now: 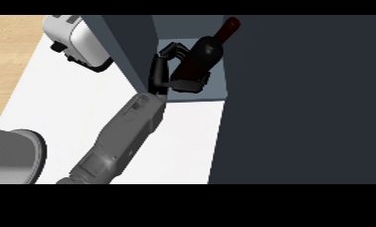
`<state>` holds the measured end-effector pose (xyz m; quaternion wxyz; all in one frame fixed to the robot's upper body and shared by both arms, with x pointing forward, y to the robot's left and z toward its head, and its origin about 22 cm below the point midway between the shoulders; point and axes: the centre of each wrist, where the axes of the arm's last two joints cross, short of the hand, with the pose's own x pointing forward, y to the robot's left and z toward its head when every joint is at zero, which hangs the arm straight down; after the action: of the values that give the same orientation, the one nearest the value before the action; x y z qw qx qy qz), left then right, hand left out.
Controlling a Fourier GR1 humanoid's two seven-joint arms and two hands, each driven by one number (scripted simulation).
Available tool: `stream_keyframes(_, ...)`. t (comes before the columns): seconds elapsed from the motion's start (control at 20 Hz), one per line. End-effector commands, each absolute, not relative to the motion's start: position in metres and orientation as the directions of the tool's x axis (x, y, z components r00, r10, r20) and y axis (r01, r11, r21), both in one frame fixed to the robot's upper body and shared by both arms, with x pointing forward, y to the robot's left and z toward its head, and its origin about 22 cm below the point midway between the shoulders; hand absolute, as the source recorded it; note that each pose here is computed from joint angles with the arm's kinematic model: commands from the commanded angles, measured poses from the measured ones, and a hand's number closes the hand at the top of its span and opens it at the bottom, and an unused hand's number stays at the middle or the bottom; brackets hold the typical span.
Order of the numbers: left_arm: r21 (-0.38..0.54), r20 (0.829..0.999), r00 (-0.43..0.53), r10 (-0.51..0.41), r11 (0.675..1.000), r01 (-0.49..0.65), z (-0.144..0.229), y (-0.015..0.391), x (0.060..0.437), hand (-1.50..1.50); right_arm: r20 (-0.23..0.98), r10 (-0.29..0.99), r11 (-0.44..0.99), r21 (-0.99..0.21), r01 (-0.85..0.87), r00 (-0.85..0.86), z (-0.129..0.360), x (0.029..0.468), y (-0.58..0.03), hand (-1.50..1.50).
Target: Pick up the wine, place it into the cabinet and close the cabinet
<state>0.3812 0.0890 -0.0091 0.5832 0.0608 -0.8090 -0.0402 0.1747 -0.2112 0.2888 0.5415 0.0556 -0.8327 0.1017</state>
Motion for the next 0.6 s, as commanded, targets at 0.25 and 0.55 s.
stream_keyframes(0.25,0.016,0.955,-0.294,-0.05,0.993,-0.118,-0.001,0.095,0.398,1.5,0.909,-0.025,0.953,-0.104,-0.286,-0.415,0.276,0.157,-0.214,-1.5)
stream_keyframes(0.55,0.022,0.965,-0.255,-0.054,0.992,-0.127,-0.013,0.107,0.4,1.5,0.917,-0.025,0.955,-0.096,-0.282,-0.398,0.289,0.161,-0.207,-1.5)
